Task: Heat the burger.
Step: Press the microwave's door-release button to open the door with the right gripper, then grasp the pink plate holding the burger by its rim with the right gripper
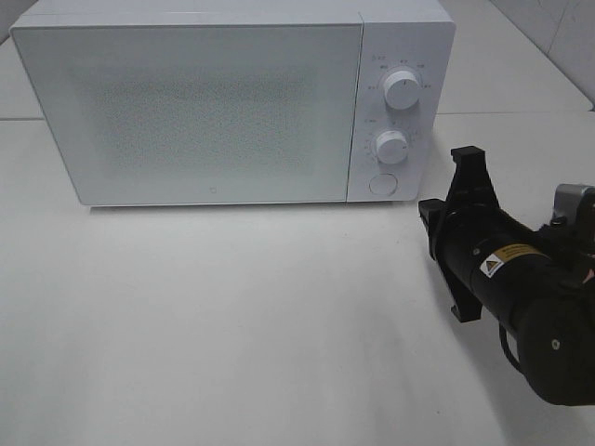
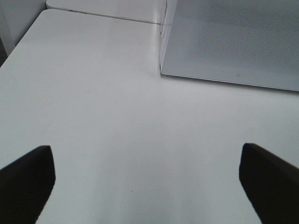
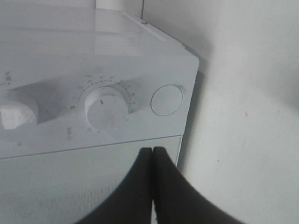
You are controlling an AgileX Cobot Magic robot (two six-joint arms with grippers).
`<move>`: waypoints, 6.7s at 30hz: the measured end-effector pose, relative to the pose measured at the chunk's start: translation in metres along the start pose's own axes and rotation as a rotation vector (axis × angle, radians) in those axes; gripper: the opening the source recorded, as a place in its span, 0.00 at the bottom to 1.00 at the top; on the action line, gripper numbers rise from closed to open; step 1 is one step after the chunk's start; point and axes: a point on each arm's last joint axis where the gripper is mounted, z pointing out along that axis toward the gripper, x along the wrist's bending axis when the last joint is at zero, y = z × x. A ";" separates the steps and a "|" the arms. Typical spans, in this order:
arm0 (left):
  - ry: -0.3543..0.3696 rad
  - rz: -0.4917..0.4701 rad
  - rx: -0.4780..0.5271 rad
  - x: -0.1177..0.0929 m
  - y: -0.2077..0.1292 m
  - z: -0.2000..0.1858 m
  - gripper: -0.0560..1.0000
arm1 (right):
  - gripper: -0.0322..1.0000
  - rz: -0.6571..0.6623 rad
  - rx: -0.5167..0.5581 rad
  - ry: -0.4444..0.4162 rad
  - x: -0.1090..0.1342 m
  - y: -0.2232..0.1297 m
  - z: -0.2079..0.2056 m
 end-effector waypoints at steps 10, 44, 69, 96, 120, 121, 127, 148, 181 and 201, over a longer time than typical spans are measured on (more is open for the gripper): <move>0.000 0.000 0.000 0.000 0.000 0.000 0.99 | 0.05 0.041 -0.033 -0.002 0.000 -0.009 0.020; 0.000 0.000 0.000 0.000 0.000 0.000 0.99 | 0.05 0.116 -0.110 -0.075 0.011 -0.020 0.098; 0.000 0.000 0.000 0.000 0.000 0.000 0.99 | 0.05 0.111 -0.117 -0.111 -0.002 -0.029 0.124; 0.000 0.000 0.000 0.000 0.000 0.000 0.99 | 0.05 0.094 -0.119 -0.103 0.009 -0.029 0.121; 0.000 0.000 0.000 0.000 0.000 0.000 0.99 | 0.05 0.084 -0.177 -0.118 0.009 -0.037 0.137; 0.000 0.000 0.000 0.000 0.000 0.000 0.99 | 0.05 0.084 -0.177 -0.118 0.009 -0.037 0.137; 0.000 0.000 0.000 0.000 0.000 0.000 0.99 | 0.05 0.098 -0.195 -0.118 0.008 -0.039 0.139; 0.000 0.000 0.000 0.000 0.000 0.000 0.99 | 0.05 0.108 -0.169 -0.111 0.007 -0.039 0.134; 0.000 0.000 0.000 0.000 0.000 0.000 0.99 | 0.05 -0.241 0.075 -0.103 0.042 -0.036 0.053; 0.000 0.000 0.000 0.000 0.000 0.000 0.99 | 0.06 -1.021 0.550 -0.211 0.063 -0.027 0.009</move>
